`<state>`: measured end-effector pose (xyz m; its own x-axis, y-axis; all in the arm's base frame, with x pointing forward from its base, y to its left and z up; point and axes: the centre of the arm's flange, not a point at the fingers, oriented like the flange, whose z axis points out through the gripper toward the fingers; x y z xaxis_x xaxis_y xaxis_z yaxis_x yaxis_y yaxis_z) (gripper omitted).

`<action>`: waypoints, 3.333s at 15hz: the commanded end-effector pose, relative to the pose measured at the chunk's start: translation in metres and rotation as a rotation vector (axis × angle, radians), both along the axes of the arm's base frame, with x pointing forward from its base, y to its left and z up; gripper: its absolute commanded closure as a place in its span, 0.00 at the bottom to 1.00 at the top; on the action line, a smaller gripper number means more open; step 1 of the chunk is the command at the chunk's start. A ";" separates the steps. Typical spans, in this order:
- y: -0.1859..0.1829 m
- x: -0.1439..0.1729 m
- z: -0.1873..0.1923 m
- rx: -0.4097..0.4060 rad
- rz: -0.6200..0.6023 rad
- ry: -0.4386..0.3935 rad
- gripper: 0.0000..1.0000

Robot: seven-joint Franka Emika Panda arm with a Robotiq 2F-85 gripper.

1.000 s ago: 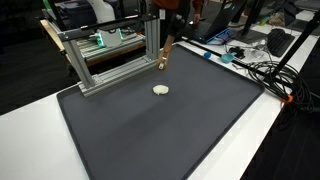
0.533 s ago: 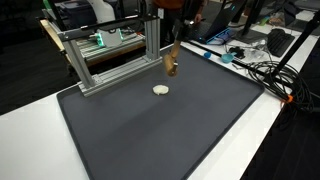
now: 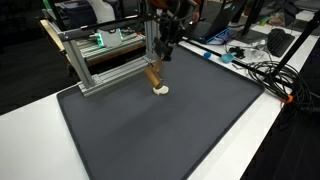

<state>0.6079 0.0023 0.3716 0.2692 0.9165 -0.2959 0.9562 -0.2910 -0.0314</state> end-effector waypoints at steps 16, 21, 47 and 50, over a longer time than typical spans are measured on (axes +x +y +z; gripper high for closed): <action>0.045 -0.021 -0.048 -0.052 0.078 -0.100 0.79; 0.061 -0.020 -0.081 -0.086 0.143 -0.050 0.79; 0.081 -0.020 -0.076 -0.138 0.190 -0.023 0.79; 0.076 -0.015 -0.089 -0.148 0.175 0.009 0.79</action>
<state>0.5867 0.0831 0.2997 0.1034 0.9128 -0.3951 0.9945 -0.1024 0.0238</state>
